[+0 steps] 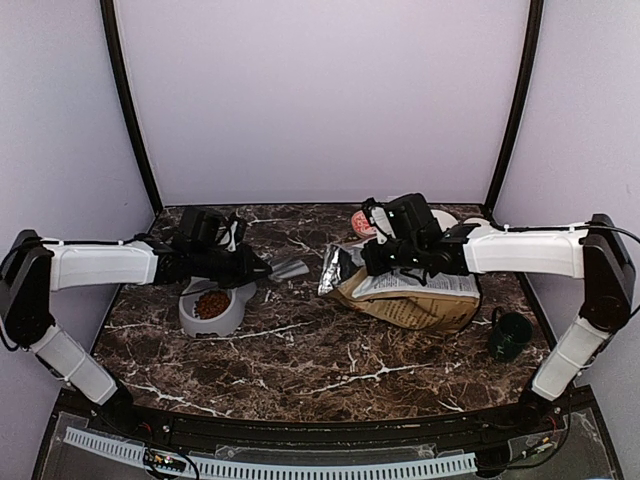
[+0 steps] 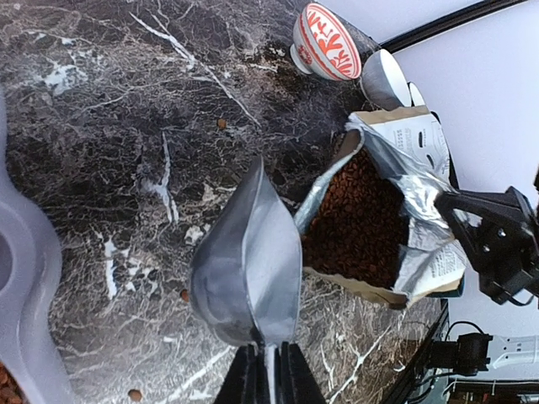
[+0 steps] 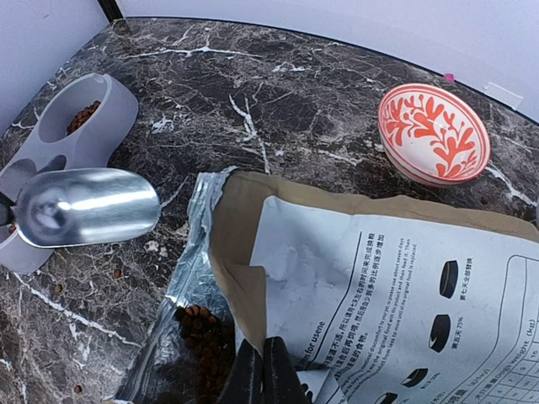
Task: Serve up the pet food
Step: Place the spatula at the center of the board.
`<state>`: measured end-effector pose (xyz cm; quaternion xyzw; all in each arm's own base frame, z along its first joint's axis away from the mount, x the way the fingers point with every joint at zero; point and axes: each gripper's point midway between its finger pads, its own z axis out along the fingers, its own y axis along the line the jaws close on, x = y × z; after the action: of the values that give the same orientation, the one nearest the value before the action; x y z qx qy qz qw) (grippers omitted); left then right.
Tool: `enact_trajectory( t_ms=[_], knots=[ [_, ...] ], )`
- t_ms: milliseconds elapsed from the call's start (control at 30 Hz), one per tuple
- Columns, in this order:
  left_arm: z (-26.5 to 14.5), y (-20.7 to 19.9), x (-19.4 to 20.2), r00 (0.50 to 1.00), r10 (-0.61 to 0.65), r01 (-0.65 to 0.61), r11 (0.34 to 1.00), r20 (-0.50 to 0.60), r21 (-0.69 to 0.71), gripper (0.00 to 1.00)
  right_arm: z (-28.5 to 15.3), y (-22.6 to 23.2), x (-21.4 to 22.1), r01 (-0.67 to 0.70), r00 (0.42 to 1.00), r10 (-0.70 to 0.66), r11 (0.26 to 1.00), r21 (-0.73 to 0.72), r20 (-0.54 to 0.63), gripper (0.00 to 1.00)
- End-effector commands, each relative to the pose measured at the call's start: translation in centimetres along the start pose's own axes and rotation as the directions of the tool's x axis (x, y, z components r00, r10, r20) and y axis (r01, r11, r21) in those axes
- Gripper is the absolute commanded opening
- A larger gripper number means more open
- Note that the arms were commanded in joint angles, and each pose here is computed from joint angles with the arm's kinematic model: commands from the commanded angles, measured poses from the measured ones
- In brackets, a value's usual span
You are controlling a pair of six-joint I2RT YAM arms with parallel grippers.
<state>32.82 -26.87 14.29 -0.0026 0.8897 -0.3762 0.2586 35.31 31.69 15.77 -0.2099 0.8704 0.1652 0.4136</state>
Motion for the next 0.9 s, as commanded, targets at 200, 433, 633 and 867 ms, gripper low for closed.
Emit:
enact_trajectory(
  t_ms=[200,433,633,867],
  knots=[
    [4.7,-1.6,-2.2,0.998,-0.013,0.007,0.994,0.056,0.113,0.0,-3.8,-1.2,-3.0,-0.093,0.992,0.089,0.995,0.032,0.087,0.0],
    [7.3,0.5,0.5,0.999,-0.042,0.044,0.993,-0.015,0.107,0.01,-3.9,-1.1,-3.1,-0.097,0.992,0.094,0.994,0.046,0.079,0.0],
    [8.1,2.4,2.5,0.998,-0.053,0.056,0.996,-0.043,0.073,0.03,-3.7,-1.5,-2.9,-0.099,0.993,0.095,0.993,0.07,0.066,0.0],
    [8.2,3.6,4.1,0.997,-0.049,0.051,0.998,-0.056,0.04,0.1,-4.1,-1.0,-3.9,-0.114,0.991,0.109,0.992,0.058,0.084,0.0]
  ],
)
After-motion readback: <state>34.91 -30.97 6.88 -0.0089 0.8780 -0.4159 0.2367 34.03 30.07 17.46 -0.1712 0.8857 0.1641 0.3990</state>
